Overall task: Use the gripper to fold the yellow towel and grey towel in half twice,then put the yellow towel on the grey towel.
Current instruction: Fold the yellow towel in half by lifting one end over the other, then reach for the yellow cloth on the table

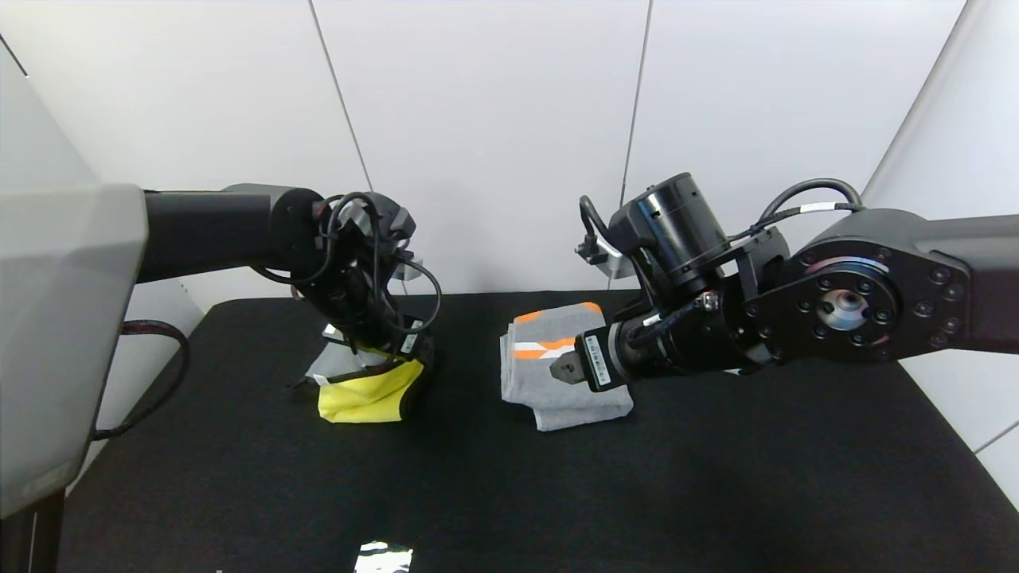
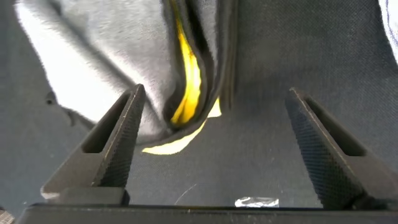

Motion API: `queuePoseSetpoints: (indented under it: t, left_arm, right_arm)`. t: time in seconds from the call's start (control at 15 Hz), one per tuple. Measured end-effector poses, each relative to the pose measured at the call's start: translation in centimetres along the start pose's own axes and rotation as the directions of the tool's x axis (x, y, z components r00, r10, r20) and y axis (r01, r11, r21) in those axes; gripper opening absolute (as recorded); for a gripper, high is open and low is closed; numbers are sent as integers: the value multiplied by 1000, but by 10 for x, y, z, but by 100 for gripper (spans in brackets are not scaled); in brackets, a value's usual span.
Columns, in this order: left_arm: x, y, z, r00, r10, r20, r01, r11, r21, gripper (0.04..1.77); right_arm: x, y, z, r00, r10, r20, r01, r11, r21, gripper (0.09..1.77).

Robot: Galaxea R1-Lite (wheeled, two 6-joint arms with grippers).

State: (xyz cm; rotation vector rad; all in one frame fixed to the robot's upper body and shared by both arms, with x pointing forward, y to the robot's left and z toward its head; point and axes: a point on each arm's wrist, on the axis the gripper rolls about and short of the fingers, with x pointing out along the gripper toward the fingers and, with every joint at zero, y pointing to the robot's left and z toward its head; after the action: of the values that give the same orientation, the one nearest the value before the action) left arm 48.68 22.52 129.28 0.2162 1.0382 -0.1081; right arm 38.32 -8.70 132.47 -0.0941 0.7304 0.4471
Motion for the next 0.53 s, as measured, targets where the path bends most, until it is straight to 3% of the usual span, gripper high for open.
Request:
queuePoseSetpoints:
  t: [0.2,0.53]
  left_arm:
    - [-11,11,-4,1000,15,-6,-15,1000,-19,164]
    - [-36,25,-26,991,27,-132,-39,995,-93,168]
  right_arm:
    - [0,-1,0,1000,-1,0,1,1000,1,171]
    - [1,-2,0,1000,-2,-2,2,1000,2,171]
